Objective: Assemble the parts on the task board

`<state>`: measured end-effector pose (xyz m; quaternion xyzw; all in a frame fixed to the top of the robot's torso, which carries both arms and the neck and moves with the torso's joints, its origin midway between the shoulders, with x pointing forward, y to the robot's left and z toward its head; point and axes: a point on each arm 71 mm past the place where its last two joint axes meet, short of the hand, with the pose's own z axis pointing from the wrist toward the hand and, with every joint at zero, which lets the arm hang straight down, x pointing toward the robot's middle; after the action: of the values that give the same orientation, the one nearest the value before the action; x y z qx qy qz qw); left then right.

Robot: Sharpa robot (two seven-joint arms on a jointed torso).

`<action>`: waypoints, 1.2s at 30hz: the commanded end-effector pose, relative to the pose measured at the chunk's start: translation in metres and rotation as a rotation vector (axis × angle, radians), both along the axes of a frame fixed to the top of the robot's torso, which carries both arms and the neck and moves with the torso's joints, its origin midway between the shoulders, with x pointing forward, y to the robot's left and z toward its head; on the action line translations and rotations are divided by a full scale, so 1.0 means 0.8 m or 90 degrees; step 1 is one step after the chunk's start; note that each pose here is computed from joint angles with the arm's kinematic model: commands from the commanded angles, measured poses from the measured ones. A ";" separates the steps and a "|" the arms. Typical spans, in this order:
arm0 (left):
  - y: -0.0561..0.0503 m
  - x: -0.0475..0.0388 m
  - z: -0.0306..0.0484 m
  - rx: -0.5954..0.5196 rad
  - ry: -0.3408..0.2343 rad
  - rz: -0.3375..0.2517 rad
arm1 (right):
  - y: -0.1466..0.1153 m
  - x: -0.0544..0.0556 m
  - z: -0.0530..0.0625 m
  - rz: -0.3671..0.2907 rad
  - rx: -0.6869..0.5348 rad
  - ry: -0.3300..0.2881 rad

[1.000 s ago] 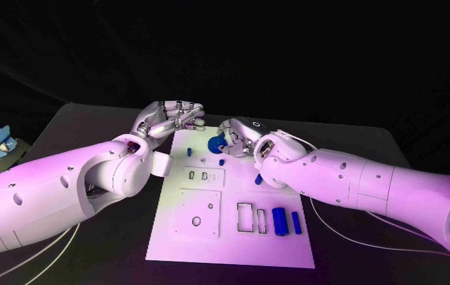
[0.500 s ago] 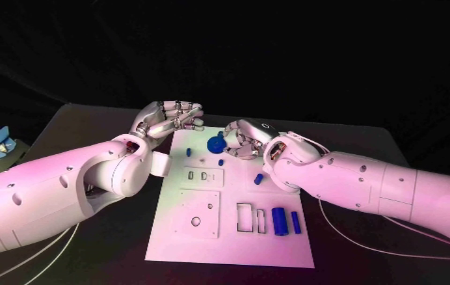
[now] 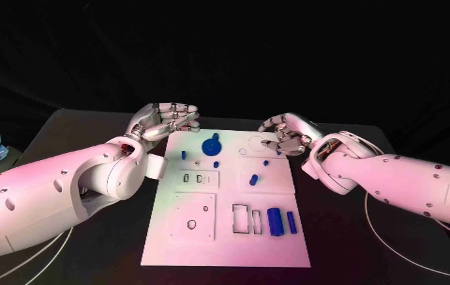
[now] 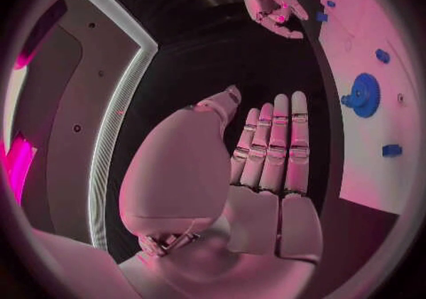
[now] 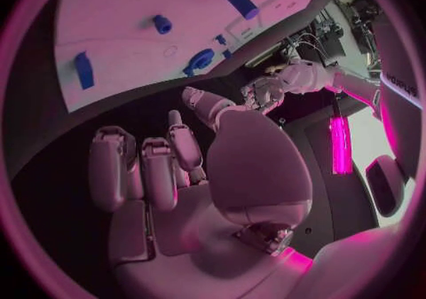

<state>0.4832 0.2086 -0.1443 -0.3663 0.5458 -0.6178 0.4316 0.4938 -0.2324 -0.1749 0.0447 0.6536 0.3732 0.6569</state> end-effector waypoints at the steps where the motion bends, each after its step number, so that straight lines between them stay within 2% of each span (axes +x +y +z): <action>1: -0.004 -0.002 0.0029 0.013 -0.025 -0.023 | -0.015 -0.003 0.001 0.027 0.075 0.014; 5: -0.005 -0.002 0.0029 0.017 -0.029 -0.027 | -0.044 -0.003 -0.007 0.004 0.082 0.024; 12: -0.004 -0.001 0.0018 0.021 -0.030 -0.029 | -0.072 -0.002 -0.032 -0.023 0.077 0.055; 26: -0.002 0.001 0.0001 0.023 -0.028 -0.027 | -0.082 0.014 -0.065 -0.046 0.051 0.092; 36: -0.001 0.001 -0.0006 0.023 -0.026 -0.029 | -0.073 0.017 -0.077 -0.043 0.037 0.101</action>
<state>0.4851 0.2103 -0.1456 -0.3417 0.5552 -0.6165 0.4414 0.5081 -0.2934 -0.2346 0.1260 0.6824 0.3632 0.6217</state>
